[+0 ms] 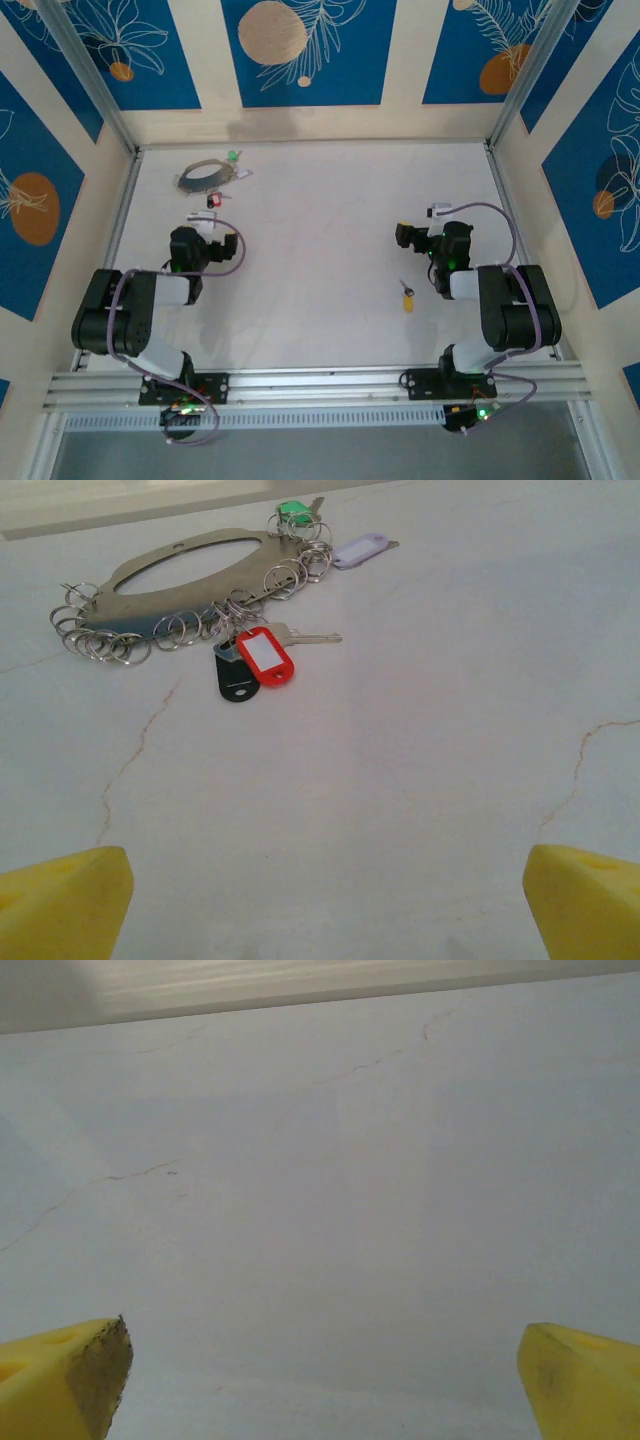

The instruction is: Put the keys on the keyring

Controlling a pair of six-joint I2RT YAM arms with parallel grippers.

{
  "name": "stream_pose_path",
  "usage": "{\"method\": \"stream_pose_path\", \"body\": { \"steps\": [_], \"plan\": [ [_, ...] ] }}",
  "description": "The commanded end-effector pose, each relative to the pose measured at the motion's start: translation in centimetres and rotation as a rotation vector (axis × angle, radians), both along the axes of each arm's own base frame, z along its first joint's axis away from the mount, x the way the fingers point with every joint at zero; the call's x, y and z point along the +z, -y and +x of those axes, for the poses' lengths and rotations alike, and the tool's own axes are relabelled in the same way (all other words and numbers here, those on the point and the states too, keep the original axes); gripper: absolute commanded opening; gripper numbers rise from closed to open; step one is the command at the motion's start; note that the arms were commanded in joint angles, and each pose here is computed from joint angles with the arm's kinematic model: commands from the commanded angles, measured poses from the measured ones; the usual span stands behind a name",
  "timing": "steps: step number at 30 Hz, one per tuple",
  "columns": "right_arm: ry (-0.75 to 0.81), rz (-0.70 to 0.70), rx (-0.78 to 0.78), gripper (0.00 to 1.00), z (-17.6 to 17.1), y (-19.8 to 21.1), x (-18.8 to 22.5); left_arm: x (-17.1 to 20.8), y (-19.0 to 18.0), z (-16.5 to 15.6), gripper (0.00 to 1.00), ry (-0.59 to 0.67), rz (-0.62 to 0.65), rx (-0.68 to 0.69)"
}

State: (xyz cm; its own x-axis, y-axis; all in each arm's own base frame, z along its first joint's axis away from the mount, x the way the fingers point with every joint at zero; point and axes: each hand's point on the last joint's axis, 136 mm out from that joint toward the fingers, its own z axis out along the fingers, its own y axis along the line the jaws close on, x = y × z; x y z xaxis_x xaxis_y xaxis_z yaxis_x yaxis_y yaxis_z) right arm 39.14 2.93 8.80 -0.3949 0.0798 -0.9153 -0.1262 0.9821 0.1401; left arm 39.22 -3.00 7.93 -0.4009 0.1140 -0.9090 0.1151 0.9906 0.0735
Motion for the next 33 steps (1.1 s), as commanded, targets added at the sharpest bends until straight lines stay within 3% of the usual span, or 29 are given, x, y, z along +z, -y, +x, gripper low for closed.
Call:
{"method": "stream_pose_path", "body": {
  "steps": [1,26,29,33],
  "plan": [
    [0.027,0.0,0.024,0.99,0.3,-0.3,0.7,0.9,-0.2,0.3,1.0,0.034,-0.013,0.006],
    [0.051,0.034,-0.046,0.99,0.0,1.2,1.2,0.9,-0.2,0.3,1.0,0.035,-0.012,0.008],
    [0.108,0.064,-0.089,0.99,-1.5,2.3,3.4,2.3,0.2,0.6,1.0,-0.044,-0.003,-0.009],
    [0.128,0.086,-0.068,0.99,-2.6,1.4,7.7,7.7,0.0,0.5,1.0,-0.072,-0.066,0.04]
  ]
}}
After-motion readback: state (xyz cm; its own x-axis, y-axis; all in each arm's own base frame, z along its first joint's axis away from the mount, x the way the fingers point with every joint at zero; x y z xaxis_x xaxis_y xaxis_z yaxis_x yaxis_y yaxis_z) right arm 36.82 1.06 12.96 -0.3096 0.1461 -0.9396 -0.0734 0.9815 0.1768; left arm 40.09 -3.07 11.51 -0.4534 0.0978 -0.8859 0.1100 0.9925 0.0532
